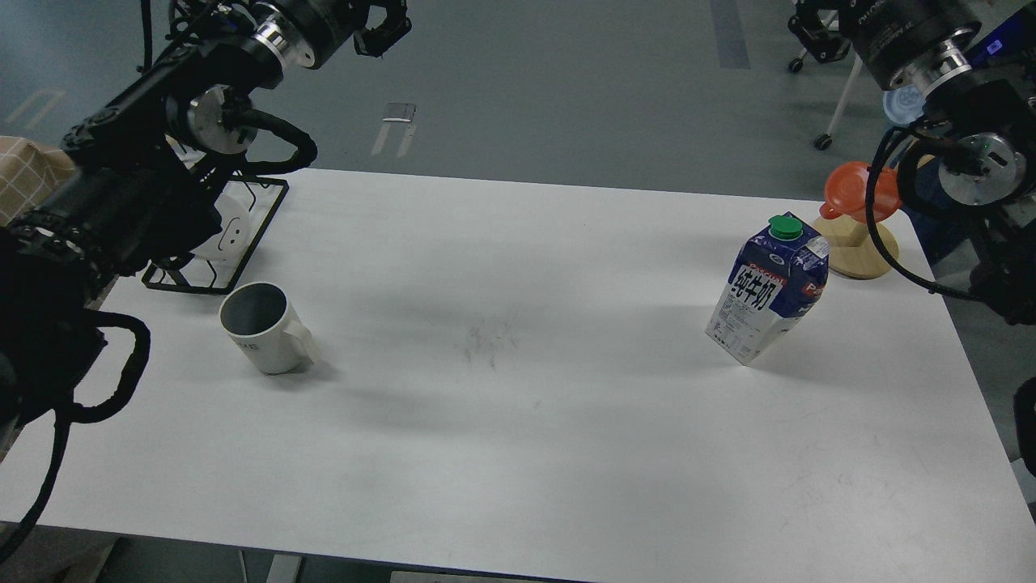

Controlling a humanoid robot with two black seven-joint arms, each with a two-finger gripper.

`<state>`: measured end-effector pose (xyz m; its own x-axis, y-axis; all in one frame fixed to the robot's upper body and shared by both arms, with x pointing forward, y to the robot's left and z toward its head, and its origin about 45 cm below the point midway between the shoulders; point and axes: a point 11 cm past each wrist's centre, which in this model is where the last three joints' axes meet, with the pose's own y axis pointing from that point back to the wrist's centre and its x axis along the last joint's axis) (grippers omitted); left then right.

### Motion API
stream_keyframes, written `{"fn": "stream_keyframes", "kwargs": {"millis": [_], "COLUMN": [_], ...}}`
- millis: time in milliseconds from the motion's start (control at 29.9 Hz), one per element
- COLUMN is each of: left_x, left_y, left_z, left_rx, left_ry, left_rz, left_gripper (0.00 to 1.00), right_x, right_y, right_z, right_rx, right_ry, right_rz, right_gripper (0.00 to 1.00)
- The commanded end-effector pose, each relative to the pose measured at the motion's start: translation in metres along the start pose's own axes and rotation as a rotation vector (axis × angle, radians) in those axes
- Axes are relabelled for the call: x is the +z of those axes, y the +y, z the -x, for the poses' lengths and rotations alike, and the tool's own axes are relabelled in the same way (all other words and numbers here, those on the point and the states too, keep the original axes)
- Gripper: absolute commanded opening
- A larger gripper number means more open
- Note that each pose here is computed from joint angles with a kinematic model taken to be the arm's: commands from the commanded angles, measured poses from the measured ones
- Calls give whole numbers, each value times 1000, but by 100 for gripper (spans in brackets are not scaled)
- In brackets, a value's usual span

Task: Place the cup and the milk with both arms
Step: 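Raise the left arm and move the left gripper toward the white mug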

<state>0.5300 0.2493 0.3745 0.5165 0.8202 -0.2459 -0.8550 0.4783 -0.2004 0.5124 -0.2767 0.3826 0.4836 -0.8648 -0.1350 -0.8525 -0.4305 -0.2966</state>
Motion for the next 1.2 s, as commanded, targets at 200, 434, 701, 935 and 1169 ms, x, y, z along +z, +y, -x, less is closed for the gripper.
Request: {"fn": "stream_keyframes", "kwargs": {"millis": [200, 434, 701, 935, 1169], "left_x": [-5, -7, -6, -6, -8], "left_y": [-1, -2, -2, -1, -1], "left_z": [4, 4, 4, 3, 4], "left_rx": [-11, -9, -9, -8, -10], "left_ry": [-9, 4, 2, 1, -4], "left_rz": [-23, -39, -38, -34, -40], "left_gripper": [99, 99, 99, 99, 99], "right_x": [0, -1, -3, -5, -4], "right_y": [0, 0, 0, 0, 1], "right_z": [1, 1, 2, 2, 0], "right_rx": [-8, -10, -11, -11, -7], "right_ry": [-3, -4, -6, -6, -6], "right_rz": [-1, -5, -20, -39, -37], "right_gripper": [100, 100, 100, 100, 100]}}
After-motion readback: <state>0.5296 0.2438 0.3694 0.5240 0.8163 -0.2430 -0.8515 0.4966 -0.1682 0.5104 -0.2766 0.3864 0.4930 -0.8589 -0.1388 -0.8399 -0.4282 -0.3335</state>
